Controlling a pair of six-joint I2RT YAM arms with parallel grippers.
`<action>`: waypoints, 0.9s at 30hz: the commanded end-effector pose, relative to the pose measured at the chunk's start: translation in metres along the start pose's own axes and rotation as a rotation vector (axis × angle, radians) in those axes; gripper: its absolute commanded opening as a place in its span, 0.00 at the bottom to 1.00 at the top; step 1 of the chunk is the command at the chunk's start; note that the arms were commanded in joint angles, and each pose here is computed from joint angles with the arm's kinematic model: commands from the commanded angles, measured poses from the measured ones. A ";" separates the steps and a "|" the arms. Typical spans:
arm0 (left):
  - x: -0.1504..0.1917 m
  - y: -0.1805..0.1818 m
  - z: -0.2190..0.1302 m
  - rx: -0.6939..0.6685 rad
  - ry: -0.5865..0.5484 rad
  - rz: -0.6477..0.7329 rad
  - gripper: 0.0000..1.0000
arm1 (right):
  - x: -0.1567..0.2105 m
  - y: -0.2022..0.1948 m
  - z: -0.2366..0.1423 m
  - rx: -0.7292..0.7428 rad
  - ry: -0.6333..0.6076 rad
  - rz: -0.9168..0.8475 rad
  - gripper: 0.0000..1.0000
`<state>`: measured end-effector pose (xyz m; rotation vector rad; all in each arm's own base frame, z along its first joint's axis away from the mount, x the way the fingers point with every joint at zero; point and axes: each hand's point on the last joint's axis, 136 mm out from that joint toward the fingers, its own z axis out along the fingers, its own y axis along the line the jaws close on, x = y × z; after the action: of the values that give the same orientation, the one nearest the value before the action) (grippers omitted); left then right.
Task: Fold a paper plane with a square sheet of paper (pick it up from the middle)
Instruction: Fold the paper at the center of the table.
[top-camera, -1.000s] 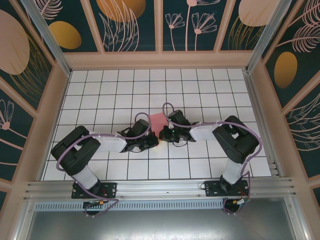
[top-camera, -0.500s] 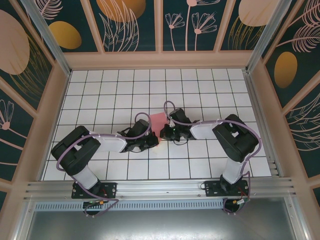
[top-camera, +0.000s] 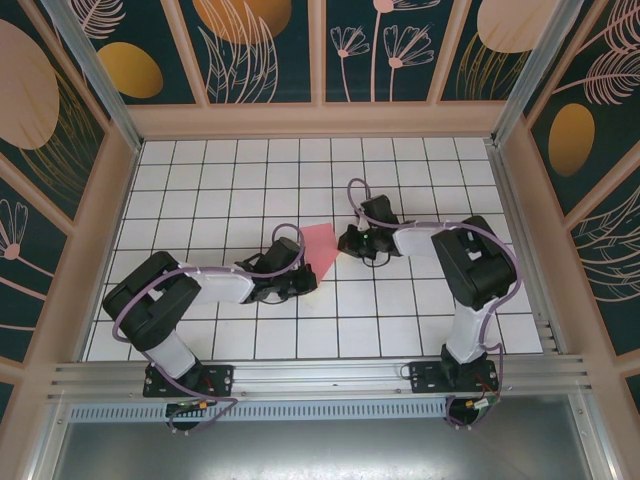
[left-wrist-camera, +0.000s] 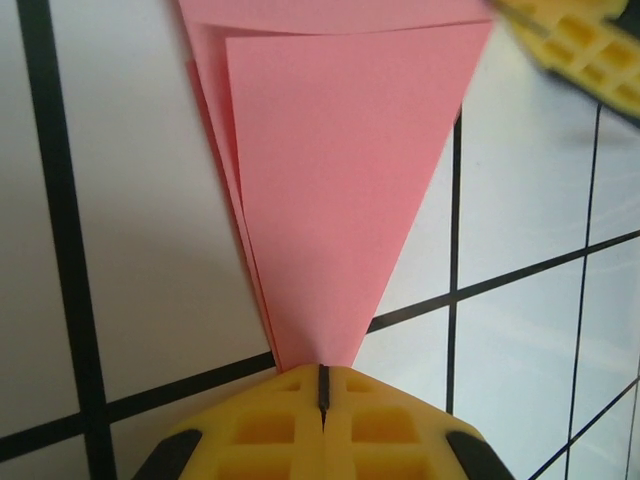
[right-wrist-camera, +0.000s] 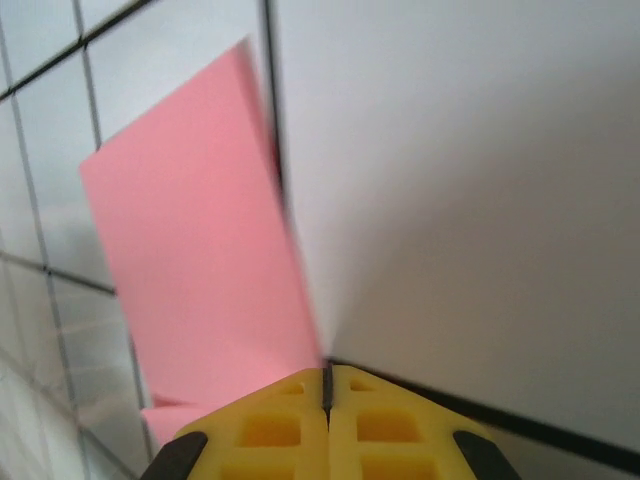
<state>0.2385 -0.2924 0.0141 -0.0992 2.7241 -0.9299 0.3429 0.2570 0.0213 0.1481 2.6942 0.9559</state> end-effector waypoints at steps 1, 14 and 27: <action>0.013 0.010 -0.004 -0.068 0.066 0.041 0.00 | -0.020 -0.001 -0.029 0.037 -0.100 -0.022 0.00; -0.050 -0.054 -0.035 0.023 -0.156 0.113 0.12 | 0.008 0.016 -0.054 -0.117 -0.104 0.028 0.22; -0.068 -0.016 -0.009 -0.189 -0.209 0.076 0.01 | 0.018 0.018 -0.050 -0.179 -0.093 0.081 0.49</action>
<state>0.2963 -0.2980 0.0560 -0.0946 2.5776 -0.7161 0.3094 0.2349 0.0506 0.2870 2.5787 1.1000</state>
